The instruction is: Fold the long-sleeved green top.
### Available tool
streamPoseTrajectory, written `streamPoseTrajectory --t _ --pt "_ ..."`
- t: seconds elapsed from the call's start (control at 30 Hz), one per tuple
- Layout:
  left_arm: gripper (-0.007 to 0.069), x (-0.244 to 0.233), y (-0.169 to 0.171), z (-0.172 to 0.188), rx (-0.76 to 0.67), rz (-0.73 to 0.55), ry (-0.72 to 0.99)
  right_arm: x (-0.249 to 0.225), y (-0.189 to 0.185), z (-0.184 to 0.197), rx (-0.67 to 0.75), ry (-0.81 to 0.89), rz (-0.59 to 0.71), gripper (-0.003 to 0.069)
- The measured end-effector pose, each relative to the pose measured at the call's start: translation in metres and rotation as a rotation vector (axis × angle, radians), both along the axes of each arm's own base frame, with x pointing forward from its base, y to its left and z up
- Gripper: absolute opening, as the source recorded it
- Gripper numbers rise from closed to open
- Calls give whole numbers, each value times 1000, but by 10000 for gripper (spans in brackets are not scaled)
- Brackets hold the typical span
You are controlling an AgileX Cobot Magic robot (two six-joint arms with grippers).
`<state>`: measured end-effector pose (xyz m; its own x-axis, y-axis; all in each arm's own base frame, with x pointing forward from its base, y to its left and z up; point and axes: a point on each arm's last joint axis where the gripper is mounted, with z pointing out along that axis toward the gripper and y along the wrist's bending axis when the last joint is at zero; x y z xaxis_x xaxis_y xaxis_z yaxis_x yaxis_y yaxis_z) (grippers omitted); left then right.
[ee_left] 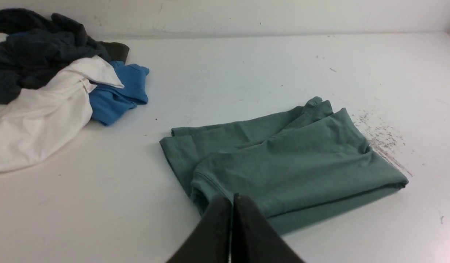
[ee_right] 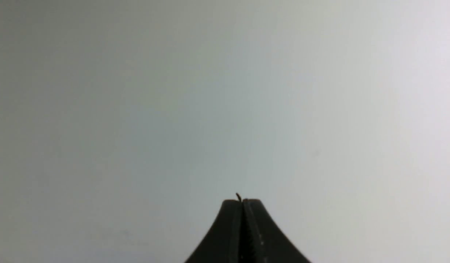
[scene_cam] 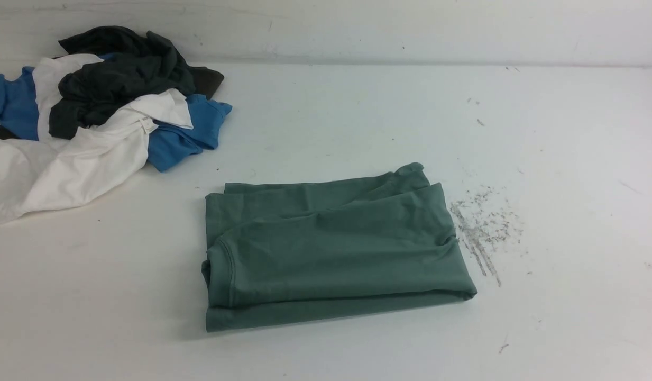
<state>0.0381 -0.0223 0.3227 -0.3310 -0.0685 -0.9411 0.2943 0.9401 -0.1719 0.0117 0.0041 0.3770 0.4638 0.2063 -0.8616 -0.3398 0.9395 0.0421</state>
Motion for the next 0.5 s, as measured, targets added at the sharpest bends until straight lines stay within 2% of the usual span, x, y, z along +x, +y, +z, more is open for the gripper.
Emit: streamPoseTrajectory --t 0.07,0.17,0.5 --pt "-4 0 0 -13 -13 8 15 -11 -3 -5 33 -134 3 -15" --pt "-4 3 -1 -23 -25 8 40 -23 -6 -4 60 -239 5 -15" --pt "-4 4 -2 -23 -61 1 34 -32 -9 -2 76 -298 4 -15"
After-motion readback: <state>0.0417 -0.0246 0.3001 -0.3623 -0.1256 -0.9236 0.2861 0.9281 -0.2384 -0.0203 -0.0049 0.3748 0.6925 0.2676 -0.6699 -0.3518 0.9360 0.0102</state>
